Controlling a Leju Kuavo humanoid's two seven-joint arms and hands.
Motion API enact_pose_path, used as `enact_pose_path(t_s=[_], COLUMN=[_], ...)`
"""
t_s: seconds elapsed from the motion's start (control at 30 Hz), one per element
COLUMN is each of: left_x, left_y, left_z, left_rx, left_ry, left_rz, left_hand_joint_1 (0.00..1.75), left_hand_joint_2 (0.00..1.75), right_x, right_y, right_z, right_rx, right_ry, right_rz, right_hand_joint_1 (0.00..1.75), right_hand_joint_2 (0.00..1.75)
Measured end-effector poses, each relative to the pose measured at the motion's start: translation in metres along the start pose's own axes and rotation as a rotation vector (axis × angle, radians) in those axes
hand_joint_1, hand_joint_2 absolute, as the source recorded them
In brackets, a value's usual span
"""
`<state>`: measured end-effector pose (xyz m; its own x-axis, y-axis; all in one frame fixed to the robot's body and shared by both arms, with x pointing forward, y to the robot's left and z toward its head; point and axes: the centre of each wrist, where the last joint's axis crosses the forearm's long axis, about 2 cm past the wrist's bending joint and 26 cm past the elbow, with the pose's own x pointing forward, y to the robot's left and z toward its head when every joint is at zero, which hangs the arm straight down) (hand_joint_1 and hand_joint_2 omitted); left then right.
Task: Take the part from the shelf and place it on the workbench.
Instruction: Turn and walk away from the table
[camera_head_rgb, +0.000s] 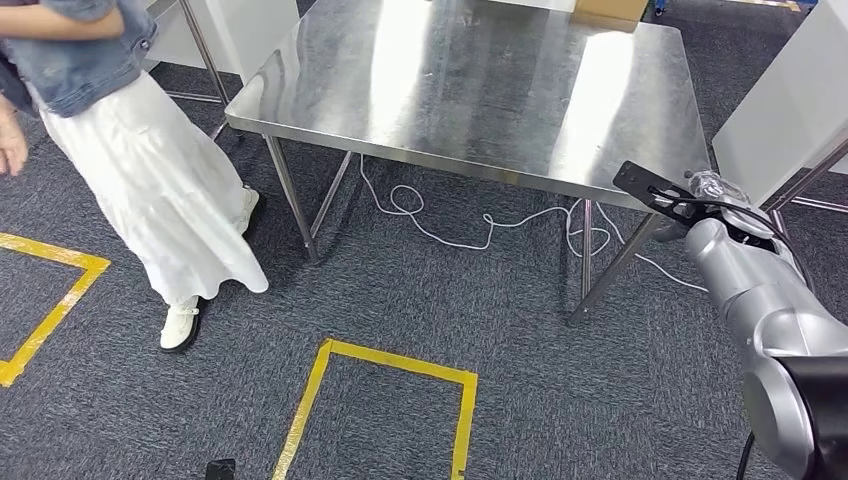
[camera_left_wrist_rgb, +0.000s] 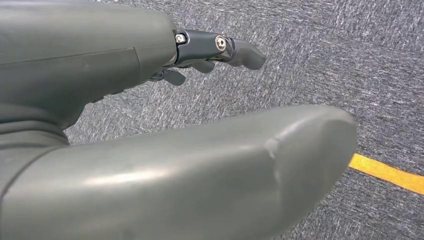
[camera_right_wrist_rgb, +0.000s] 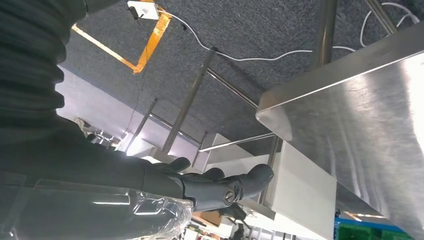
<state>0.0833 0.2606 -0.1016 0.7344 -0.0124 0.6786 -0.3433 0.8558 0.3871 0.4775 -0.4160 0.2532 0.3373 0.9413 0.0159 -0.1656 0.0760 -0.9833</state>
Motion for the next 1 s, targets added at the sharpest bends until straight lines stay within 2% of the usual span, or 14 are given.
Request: enact_pose_path(t_s=[0.1, 0.17, 0.23, 0.3, 0.43, 0.57, 0.67, 0.9, 1.0], left_x=[0.000, 0.000, 0.000, 0.000, 0.000, 0.000, 0.000, 0.001, 0.000], left_y=[0.000, -0.001, -0.003, -0.003, -0.004, -0.004, -0.004, -0.005, -0.005], left_z=[0.000, 0.001, 0.002, 0.002, 0.003, 0.003, 0.003, 0.003, 0.004], left_rx=[-0.003, -0.008, -0.013, -0.018, -0.024, -0.027, -0.028, -0.030, -0.031], left_ry=[-0.006, -0.009, -0.011, -0.013, -0.016, -0.018, -0.018, -0.020, -0.022], left_rz=[-0.002, -0.006, -0.011, -0.017, -0.024, -0.024, -0.024, -0.025, -0.034], left_hand_joint_1=[0.00, 0.00, 0.00, 0.00, 0.00, 0.00, 0.00, 0.00, 0.00], left_hand_joint_2=[0.00, 0.00, 0.00, 0.00, 0.00, 0.00, 0.00, 0.00, 0.00], right_x=[-0.010, -0.024, -0.043, -0.062, -0.089, -0.099, -0.101, -0.102, -0.094], right_y=[0.013, 0.036, 0.077, 0.131, 0.238, 0.308, 0.334, 0.351, 0.372], right_z=[0.001, 0.005, 0.015, 0.036, 0.097, 0.160, 0.189, 0.210, 0.238], right_rx=[0.001, -0.001, 0.005, 0.041, 0.194, 0.331, 0.389, 0.452, 0.526], right_ry=[0.059, 0.115, 0.170, 0.222, 0.331, 0.451, 0.508, 0.571, 0.587], right_rz=[-0.030, -0.079, -0.149, -0.233, -0.373, -0.517, -0.555, -0.583, -0.577], right_hand_joint_1=[0.00, 0.00, 0.00, 0.00, 0.00, 0.00, 0.00, 0.00, 0.00], right_hand_joint_2=[1.75, 1.75, 1.75, 1.75, 1.75, 1.75, 1.75, 1.75, 1.75])
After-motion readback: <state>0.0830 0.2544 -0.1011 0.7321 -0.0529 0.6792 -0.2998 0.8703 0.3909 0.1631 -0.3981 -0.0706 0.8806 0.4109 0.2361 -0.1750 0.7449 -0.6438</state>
